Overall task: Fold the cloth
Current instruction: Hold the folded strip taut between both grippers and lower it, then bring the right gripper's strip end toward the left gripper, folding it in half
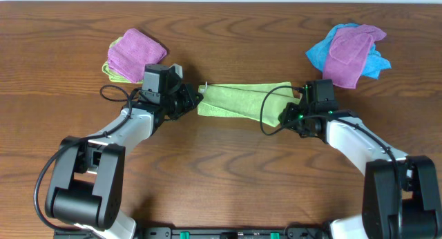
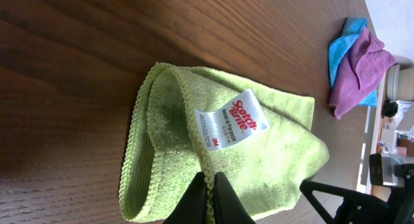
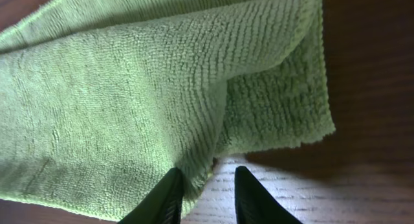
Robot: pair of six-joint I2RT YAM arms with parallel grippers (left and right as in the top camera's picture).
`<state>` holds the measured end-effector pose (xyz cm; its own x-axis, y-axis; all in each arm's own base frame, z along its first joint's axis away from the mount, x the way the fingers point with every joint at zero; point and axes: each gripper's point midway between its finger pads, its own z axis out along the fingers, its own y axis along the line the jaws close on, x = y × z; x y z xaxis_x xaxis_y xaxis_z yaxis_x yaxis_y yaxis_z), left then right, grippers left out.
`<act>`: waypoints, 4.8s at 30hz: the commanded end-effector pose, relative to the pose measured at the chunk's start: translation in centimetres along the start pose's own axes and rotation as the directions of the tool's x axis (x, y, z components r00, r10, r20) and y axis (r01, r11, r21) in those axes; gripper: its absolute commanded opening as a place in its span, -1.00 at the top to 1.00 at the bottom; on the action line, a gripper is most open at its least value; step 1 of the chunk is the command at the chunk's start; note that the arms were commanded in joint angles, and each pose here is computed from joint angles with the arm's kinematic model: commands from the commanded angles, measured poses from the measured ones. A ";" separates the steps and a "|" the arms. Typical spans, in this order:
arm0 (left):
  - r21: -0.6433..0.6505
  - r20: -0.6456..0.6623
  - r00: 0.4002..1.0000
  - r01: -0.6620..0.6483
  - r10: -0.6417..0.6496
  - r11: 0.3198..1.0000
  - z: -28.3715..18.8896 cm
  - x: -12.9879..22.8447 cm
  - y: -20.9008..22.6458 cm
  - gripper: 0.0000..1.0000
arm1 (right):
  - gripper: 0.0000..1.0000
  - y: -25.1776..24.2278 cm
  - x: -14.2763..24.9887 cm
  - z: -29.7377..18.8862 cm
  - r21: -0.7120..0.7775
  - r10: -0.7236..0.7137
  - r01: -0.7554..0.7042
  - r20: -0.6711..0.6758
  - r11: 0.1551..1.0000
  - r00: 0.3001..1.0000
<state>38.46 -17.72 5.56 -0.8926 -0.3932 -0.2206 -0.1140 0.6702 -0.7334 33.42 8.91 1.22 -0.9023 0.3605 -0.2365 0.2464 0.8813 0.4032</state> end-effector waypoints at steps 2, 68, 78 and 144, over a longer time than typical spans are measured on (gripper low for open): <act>0.006 0.009 1.000 -0.024 0.024 1.000 0.2 -0.6 -0.3 0.88 | 0.51 1.0 -0.3 -0.8 -0.050 -0.005 0.005 -0.003 0.999 1.000; 0.026 -0.001 1.000 -0.017 0.017 1.000 0.2 -0.4 -0.7 0.88 | 0.94 3.3 -11.2 -0.9 0.007 -0.190 0.205 0.400 0.979 0.896; 0.031 -0.002 1.000 -0.028 0.028 0.999 0.2 -0.5 -0.7 0.88 | -0.24 4.0 -11.3 -1.0 -0.022 -0.190 0.216 0.391 0.976 0.900; -0.166 -0.068 0.970 -0.240 0.232 0.956 6.4 0.7 2.2 0.88 | -0.93 0.1 -5.5 1.1 -0.201 0.154 -0.147 0.016 0.968 0.988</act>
<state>40.13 -21.10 0.31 -0.9256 -0.1918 -0.3264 0.0346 0.8157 -0.5775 39.30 5.97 2.35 -0.8331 0.5032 -0.2298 0.2964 0.7567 0.5827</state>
